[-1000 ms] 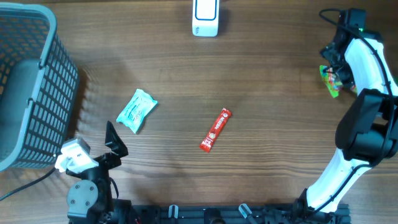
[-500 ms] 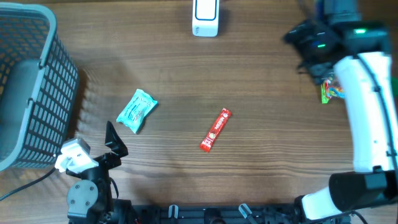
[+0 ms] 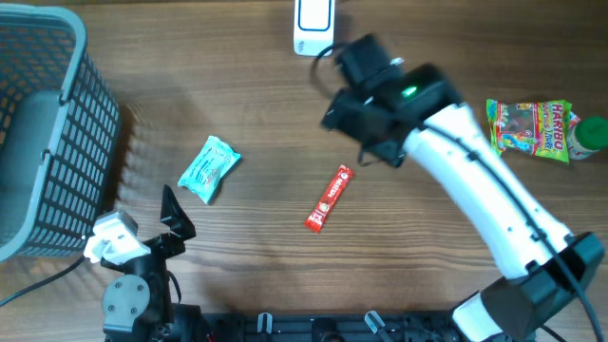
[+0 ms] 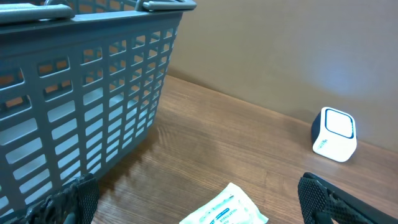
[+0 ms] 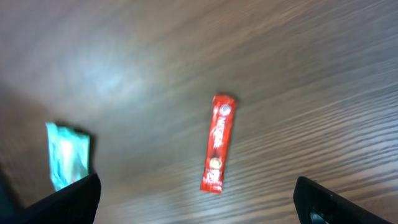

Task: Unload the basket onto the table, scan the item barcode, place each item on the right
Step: 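Move the right gripper to the red Nescafe stick and grasp it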

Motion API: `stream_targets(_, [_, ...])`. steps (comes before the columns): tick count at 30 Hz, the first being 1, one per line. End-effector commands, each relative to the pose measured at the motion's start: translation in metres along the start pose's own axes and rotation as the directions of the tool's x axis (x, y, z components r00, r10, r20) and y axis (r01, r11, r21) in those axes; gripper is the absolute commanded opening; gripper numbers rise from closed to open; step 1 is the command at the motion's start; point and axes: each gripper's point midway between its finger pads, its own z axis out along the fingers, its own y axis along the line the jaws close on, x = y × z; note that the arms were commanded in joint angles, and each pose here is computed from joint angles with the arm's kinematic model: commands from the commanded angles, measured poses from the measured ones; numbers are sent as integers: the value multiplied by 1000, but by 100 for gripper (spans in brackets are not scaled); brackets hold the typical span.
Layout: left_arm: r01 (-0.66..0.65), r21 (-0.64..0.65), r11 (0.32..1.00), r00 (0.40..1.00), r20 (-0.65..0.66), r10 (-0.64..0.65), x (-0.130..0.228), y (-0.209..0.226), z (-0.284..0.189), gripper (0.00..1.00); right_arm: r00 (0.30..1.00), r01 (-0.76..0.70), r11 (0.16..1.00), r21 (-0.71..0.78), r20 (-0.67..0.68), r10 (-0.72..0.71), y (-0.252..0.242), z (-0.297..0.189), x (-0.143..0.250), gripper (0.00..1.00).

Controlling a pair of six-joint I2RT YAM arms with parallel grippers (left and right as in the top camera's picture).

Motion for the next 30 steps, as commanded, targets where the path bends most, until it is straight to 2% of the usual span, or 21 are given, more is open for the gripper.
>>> stream_targets(1, [6, 9, 1000, 1000, -1, -6, 3, -1, 0, 100, 997, 59, 997, 56, 55, -62, 5, 15, 13, 100])
stream_targets(6, [6, 9, 1000, 1000, -1, -6, 3, -1, 0, 100, 995, 82, 996, 39, 47, -83, 10, 40, 26, 100])
stream_targets(13, [6, 9, 1000, 1000, -1, -6, 3, -1, 0, 100, 995, 74, 996, -59, -60, -77, 19, 90, 54, 100])
stream_targets(17, [6, 9, 1000, 1000, -1, -6, 3, -1, 0, 100, 996, 3, 1000, -28, -90, -5, 15, 106, 60, 100])
stream_targets(21, [6, 9, 1000, 1000, -1, -6, 3, -1, 0, 100, 992, 7, 1000, 6, -125, -7, 9, 115, 68, 99])
stream_targets(24, [6, 9, 1000, 1000, -1, -6, 3, -1, 0, 100, 979, 14, 998, 59, -203, -2, 1, 133, 83, 91])
stream_targets(30, [6, 9, 1000, 1000, -1, -6, 3, -1, 0, 100, 965, 7, 997, 72, -261, 12, 4, 171, 92, 76])
